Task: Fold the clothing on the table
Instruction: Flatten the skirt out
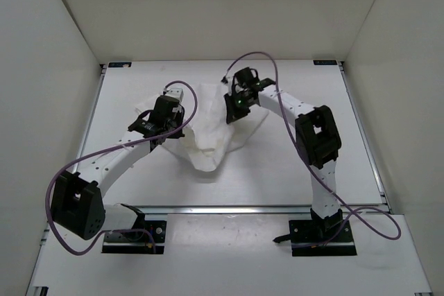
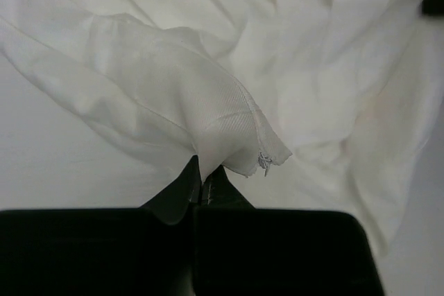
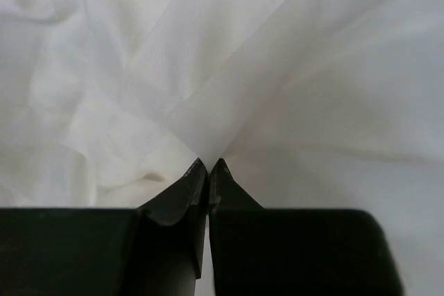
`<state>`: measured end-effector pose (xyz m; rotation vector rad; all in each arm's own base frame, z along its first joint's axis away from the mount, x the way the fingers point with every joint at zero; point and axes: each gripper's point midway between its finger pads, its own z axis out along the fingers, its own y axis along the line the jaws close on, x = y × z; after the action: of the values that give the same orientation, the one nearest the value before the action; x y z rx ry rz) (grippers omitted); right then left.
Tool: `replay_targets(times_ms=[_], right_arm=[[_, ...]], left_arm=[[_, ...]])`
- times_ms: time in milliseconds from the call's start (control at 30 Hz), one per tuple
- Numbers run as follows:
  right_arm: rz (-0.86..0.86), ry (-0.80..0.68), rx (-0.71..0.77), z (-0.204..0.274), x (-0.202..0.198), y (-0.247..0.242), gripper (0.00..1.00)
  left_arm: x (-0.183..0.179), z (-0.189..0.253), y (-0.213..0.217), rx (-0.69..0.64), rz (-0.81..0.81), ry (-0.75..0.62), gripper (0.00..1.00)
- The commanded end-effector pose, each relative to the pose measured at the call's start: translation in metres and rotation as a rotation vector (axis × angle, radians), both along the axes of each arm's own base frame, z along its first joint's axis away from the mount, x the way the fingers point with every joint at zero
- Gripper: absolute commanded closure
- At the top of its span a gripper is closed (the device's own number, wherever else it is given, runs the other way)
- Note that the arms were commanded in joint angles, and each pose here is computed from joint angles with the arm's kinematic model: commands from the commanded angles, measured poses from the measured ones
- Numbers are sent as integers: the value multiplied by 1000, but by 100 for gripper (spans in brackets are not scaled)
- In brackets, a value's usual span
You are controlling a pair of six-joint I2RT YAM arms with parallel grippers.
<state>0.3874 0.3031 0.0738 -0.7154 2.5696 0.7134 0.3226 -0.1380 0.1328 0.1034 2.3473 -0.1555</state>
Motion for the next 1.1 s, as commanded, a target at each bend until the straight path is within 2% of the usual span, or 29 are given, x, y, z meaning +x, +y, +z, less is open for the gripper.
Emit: replay_targets(times_ms=[0, 133, 233, 267, 300, 400, 433, 533, 567, 700, 767, 867, 1067], right_arm=[[-131, -175, -12, 58, 68, -53, 100], [-227, -236, -9, 81, 89, -95, 100], [-254, -175, -33, 59, 75, -115, 100], [-253, -150, -31, 54, 66, -115, 93], [-247, -133, -20, 50, 59, -111, 78], [-254, -103, 5, 46, 24, -109, 60], [-249, -77, 6, 32, 11, -106, 59], [-238, -97, 46, 51, -24, -99, 57], [-243, -69, 39, 44, -35, -97, 57], [-211, -122, 75, 68, -67, -82, 56], [-171, -118, 75, 64, -88, -69, 55], [-122, -115, 74, 56, -108, -55, 54], [-65, -57, -34, 14, -125, -49, 54]], left_arm=[[8, 26, -20, -70, -33, -58, 100], [-1, 20, -36, -114, -87, -43, 100], [-13, 4, -47, -131, -132, 6, 100], [-19, -3, -51, -126, -160, 25, 100], [-23, -12, -51, -120, -160, 54, 100], [-38, -31, -58, -117, -199, 110, 100], [-42, -40, -60, -114, -206, 133, 100], [-50, -51, -63, -115, -221, 157, 100], [-50, -57, -63, -109, -221, 172, 100], [-52, -68, -63, -95, -226, 202, 100], [-54, -70, -65, -99, -234, 205, 100], [-51, -65, -70, -121, -237, 191, 100], [-40, -46, -77, -163, -230, 153, 100]])
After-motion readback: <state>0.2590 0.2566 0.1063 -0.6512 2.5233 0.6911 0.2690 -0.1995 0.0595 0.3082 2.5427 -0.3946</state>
